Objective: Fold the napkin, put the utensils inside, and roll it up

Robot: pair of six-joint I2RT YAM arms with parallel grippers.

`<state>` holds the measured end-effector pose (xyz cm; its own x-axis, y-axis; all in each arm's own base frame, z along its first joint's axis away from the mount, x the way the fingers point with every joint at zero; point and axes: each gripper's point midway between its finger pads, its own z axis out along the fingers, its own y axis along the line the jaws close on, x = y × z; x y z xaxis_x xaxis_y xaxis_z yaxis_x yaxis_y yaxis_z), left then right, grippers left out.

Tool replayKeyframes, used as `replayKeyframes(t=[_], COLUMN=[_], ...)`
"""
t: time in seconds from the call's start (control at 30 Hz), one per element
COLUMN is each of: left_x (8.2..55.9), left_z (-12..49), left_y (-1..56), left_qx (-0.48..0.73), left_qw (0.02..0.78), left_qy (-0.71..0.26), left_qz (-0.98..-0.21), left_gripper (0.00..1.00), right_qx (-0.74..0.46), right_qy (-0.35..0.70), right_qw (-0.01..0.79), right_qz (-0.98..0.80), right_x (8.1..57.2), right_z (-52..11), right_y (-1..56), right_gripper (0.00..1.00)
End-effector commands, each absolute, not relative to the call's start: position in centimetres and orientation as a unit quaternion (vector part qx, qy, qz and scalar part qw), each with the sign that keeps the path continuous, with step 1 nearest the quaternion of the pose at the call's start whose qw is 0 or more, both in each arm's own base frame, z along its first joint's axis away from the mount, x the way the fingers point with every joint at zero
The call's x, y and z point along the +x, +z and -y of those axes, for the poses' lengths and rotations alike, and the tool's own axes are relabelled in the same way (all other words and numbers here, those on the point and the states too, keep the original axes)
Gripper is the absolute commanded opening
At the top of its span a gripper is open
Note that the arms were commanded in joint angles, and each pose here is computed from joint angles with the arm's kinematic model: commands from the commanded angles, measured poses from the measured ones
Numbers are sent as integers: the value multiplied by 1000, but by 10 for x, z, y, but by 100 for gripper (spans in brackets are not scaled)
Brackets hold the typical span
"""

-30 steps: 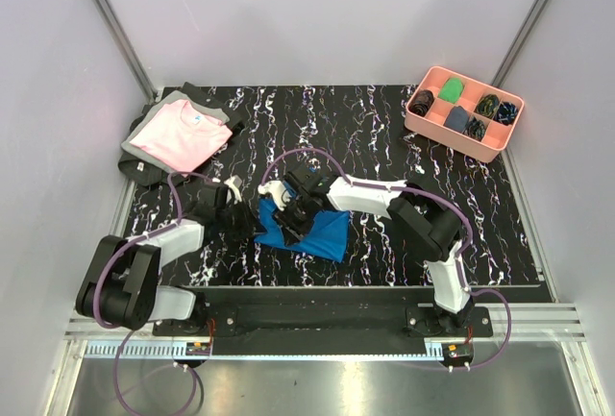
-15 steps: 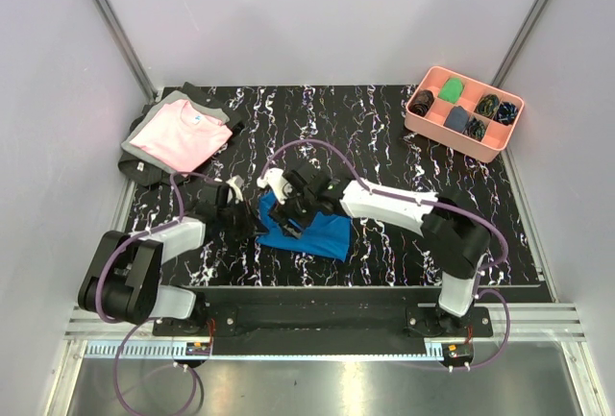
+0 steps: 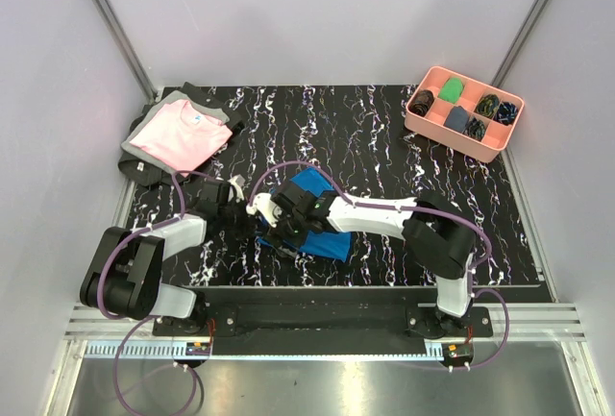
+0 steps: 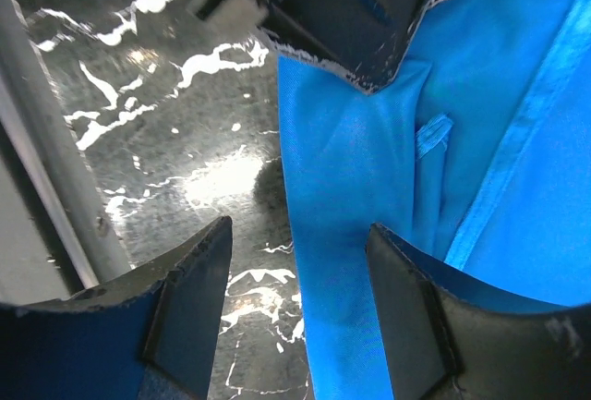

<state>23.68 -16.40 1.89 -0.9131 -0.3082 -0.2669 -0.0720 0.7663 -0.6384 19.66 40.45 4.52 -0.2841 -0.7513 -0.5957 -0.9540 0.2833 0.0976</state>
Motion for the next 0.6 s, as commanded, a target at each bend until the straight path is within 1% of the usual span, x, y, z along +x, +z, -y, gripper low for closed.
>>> replayKeyframes(t=[0.0,0.13,0.37,0.5,0.53,0.57], left_x=[239,240,240,241,242,242], left_z=[168,168,171,173,174,175], left_y=[23,23,26,26,27,27], left_qx=[-95,-94,-83,-78,-76,-75], left_qw=[175,176,175,172,173,172], left_qy=[-335,-335,-344,-348,-350,-352], left_qz=[-921,-921,-919,-918,-917,-917], left_gripper=[0,0,0,0,0,0], right_qx=[-565,-567,-551,-542,-542,-543], right_qy=[211,193,118,90,88,93], right_qw=[241,233,247,243,239,234], right_qz=[-761,-766,-788,-799,-801,-801], right_x=[206,208,227,230,229,226], right_z=[-407,-402,-381,-368,-366,-367], right_y=[37,22,3,-9,-13,-15], right_gripper=[68,68,65,55,49,46])
